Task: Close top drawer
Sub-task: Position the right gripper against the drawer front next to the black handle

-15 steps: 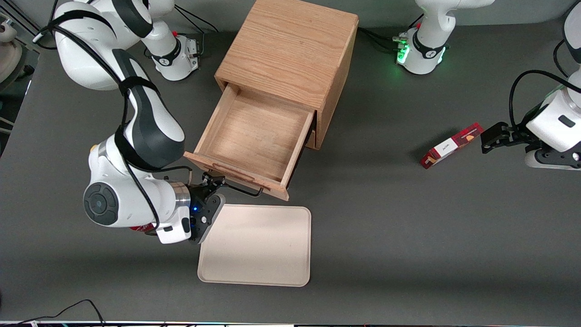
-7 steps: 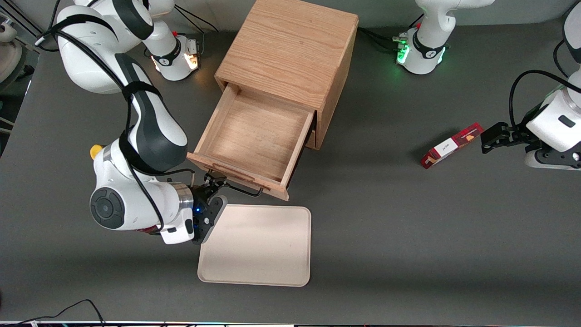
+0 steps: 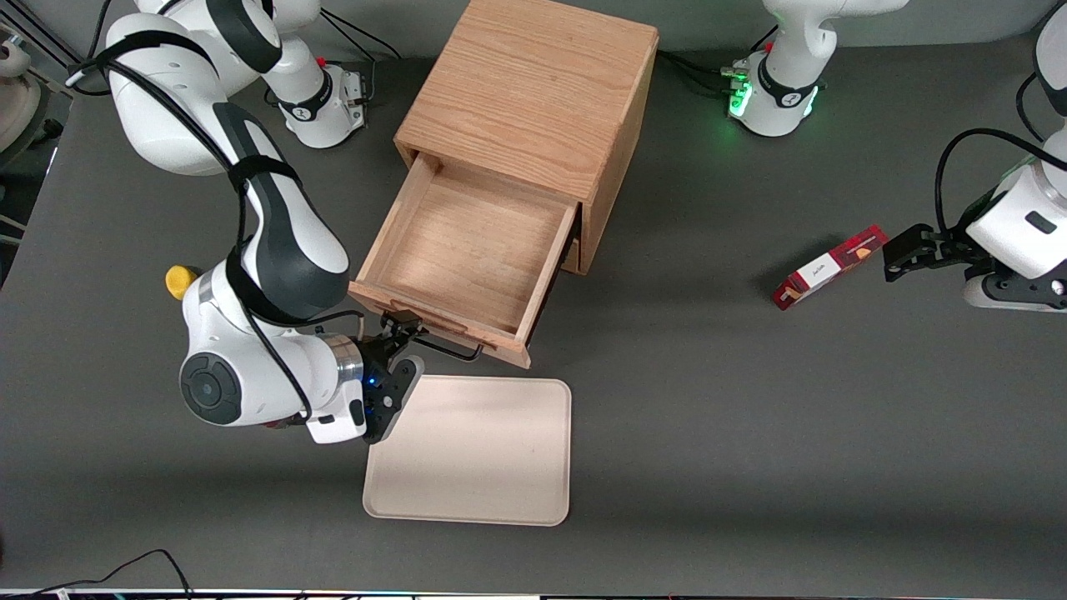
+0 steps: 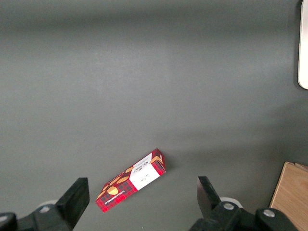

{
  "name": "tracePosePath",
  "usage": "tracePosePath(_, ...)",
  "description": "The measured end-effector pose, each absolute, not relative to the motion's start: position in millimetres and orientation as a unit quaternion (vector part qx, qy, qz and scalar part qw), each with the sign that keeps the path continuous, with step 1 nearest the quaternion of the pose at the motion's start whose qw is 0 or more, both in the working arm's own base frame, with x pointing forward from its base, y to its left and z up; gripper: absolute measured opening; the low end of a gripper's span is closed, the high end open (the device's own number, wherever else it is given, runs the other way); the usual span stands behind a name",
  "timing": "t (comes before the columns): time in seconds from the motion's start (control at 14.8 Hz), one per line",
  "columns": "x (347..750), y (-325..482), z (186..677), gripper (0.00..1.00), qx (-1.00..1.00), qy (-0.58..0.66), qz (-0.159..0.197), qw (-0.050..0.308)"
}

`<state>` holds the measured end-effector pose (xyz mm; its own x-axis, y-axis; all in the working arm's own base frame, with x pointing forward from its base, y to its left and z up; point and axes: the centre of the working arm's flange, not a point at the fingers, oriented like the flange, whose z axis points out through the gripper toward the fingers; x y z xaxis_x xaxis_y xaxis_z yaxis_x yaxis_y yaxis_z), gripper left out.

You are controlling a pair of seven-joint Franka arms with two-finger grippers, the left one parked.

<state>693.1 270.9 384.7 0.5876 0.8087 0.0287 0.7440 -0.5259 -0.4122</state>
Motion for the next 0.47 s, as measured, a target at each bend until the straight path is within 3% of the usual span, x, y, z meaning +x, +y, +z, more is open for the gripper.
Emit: tracePosePath(0.47, 690, 268, 368, 1.0, -0.87, -0.442, 0.098, 0.196)
